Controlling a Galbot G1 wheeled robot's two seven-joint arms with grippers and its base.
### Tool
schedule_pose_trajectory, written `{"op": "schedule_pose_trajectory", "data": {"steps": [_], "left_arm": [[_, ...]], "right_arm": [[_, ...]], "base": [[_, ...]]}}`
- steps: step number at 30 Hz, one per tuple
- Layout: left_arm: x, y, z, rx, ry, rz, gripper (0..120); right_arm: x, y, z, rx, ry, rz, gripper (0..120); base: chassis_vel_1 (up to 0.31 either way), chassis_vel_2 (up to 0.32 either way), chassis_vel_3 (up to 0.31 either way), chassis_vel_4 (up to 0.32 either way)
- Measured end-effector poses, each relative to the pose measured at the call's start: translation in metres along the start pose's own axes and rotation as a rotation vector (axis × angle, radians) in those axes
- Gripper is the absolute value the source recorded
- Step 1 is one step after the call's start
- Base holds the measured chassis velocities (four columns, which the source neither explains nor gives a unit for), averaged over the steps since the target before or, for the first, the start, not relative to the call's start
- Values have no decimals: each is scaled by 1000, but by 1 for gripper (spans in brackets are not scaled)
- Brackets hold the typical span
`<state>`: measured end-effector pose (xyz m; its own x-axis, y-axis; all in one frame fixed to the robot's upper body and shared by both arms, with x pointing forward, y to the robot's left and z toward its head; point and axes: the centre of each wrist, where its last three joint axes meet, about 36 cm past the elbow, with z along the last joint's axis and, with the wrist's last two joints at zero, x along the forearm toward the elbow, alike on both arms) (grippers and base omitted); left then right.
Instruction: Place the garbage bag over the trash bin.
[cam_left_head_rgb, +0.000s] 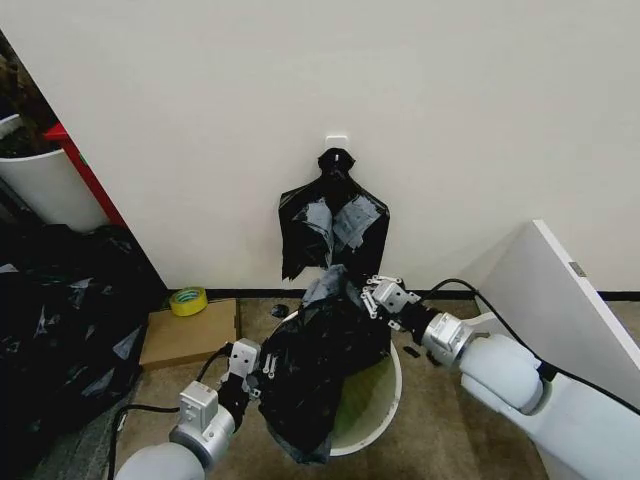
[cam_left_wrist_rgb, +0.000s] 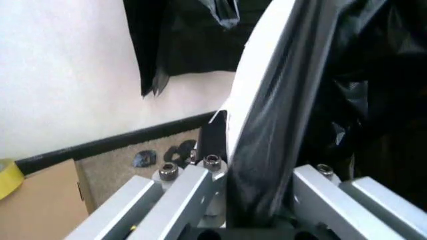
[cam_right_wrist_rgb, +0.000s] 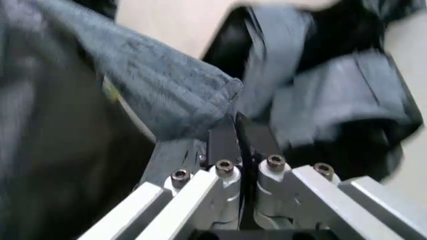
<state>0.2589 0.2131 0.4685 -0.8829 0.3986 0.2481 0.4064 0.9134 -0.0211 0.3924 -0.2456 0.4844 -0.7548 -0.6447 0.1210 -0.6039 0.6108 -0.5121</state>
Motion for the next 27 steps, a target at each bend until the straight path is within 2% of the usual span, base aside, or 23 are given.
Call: {"op": "schedule_pose_trajectory", "data": {"steps": [4,9,13,16,19,20,21,23,24,27], "left_arm": [[-3,3,1,15,-16,-4,1],[-6,4,2,32,-28,-1,1],[-6,5,3,44,-26,-5,1],[-5,4,3,85,-14,-20,1],[-5,4,2,92,-11,-23,1],[-5,4,2,96,-8,-29,1],[-4,4,1,96,-7,-30,1],[-3,4,1,96,-2,-38,1],[-3,4,1,96,-2,-38,1],[-3,4,1,101,3,-60,1]], "right_arm": [[11,-5,10,-23,37,-34,0],[23,-11,20,-132,24,-141,0],[26,-14,19,-209,15,-162,1],[28,-17,17,-291,16,-132,16],[28,-17,15,-326,23,-116,19],[28,-19,13,-397,37,-91,27],[29,-19,13,-410,39,-88,30],[31,-27,16,-466,25,-101,41],[31,-27,16,-466,25,-101,41],[32,-37,13,-547,27,-46,54]], "base": [[0,0,0,0],[0,0,0,0],[0,0,0,0],[0,0,0,0],[0,0,0,0],[0,0,0,0],[0,0,0,0],[0,0,0,0],[0,0,0,0],[0,0,0,0]]}}
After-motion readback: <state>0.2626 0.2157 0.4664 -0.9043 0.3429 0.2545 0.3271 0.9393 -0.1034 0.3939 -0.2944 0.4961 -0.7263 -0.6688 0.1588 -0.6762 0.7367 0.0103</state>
